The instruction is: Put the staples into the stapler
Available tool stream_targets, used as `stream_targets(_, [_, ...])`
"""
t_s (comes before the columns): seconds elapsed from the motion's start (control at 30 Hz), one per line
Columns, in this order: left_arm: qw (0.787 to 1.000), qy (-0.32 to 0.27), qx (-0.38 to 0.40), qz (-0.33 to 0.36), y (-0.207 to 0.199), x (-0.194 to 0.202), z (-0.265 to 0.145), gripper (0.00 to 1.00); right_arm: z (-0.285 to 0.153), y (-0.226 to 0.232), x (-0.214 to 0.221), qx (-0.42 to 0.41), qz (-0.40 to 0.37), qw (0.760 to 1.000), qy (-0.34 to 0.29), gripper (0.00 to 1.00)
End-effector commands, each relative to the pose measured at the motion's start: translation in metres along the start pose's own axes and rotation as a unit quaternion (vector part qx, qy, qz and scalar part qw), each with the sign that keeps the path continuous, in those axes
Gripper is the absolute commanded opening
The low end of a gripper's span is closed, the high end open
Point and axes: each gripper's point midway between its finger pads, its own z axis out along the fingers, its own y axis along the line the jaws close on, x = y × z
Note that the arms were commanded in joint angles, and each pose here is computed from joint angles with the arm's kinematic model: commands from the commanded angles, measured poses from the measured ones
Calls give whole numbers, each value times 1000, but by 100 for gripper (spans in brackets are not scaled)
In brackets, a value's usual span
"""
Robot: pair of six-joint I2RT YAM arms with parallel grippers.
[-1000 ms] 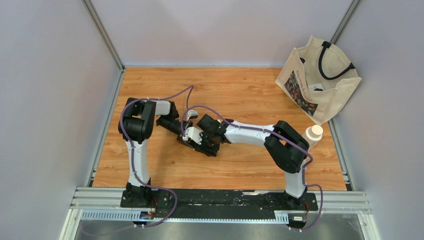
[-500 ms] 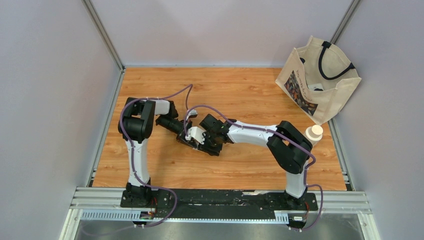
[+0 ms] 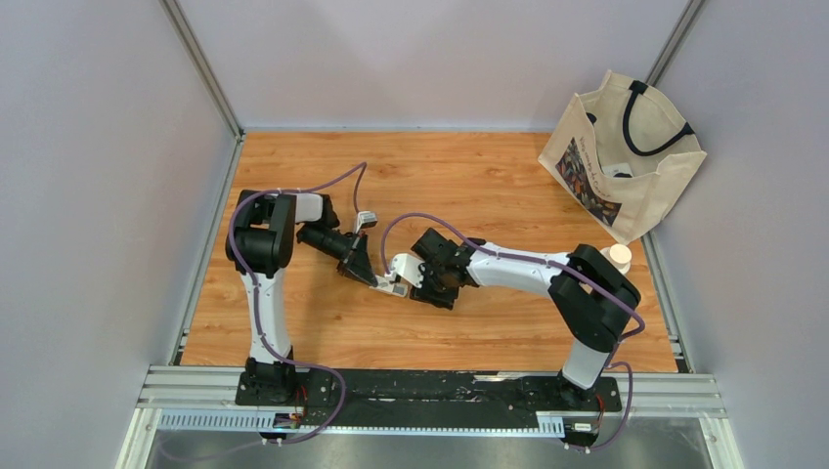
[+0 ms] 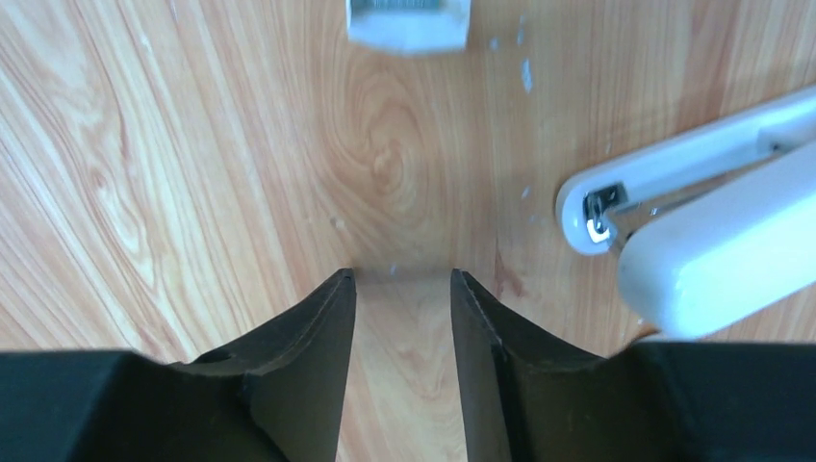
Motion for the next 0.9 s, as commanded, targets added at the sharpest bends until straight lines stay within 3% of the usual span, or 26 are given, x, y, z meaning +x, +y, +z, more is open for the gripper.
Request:
stream_targets(0.0, [999, -17, -15, 22, 2, -6, -5, 0, -15, -4, 1, 17, -9, 1000, -13, 49])
stream_targets(0.1, [1000, -15, -9, 15, 3, -4, -4, 0, -20, -2, -11, 12, -7, 999, -40, 64])
stream_targets(0.23, [1000, -16, -2, 18, -1, -4, -4, 0, -25, -9, -39, 15, 1, 997, -81, 73])
stream_targets(0.6, [999, -17, 33, 24, -13, -3, -4, 0, -14, -20, -96, 7, 9, 992, -128, 80])
stream_targets(0.87, [998, -21, 43, 31, -19, -4, -4, 0, -2, -8, -108, -20, 6, 991, -129, 82])
